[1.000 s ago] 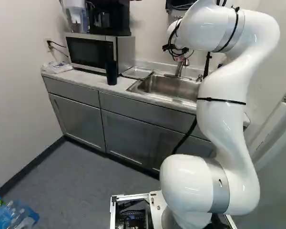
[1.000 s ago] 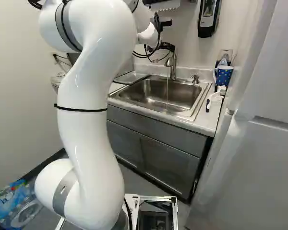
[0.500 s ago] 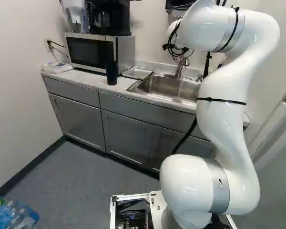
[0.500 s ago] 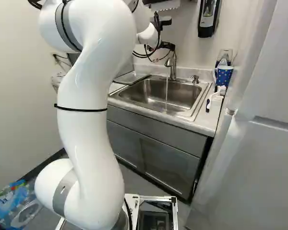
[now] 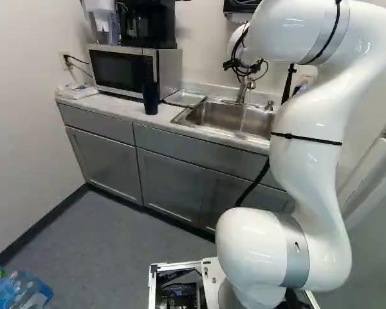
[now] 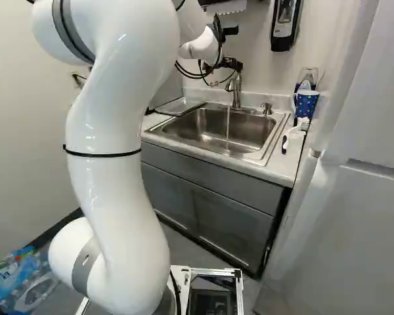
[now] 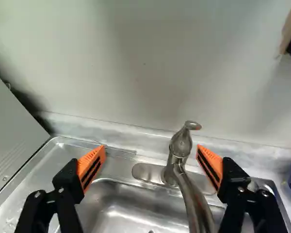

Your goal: Rinse the cup and place it in the tray

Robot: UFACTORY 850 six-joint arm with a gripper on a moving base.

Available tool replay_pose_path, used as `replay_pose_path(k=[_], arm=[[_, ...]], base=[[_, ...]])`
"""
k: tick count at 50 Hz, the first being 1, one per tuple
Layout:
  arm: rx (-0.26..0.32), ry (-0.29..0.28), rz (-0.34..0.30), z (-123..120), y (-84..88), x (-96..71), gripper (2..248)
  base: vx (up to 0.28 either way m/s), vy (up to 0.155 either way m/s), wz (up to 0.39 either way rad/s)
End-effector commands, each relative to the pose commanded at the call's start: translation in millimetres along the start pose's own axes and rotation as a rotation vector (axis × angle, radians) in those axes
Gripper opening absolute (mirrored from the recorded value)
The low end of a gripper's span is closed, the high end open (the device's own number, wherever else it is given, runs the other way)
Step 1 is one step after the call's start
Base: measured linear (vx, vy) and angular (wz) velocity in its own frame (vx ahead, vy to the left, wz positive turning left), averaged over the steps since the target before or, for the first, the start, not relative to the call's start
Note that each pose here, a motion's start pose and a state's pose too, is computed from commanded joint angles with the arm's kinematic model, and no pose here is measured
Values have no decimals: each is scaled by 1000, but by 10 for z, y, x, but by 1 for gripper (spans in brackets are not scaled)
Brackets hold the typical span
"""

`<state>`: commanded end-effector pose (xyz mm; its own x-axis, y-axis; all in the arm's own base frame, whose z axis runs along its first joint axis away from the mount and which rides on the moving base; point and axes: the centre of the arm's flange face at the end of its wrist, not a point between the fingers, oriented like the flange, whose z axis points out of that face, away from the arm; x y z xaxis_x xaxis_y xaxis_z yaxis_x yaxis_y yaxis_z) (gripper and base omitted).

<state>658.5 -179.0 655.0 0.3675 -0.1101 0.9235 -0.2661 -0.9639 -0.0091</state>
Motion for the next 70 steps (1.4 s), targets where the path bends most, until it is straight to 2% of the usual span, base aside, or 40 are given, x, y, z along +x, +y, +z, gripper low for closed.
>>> replay_pose_path(k=[22, 52, 70], arm=[[-38, -85, 18, -313, 273, -154, 247], [-86, -270, 50, -809, 585, -463, 247], [-101, -387, 67, -1160, 668, -678, 247]], base=[[0, 0, 0], [0, 0, 0], [0, 0, 0]])
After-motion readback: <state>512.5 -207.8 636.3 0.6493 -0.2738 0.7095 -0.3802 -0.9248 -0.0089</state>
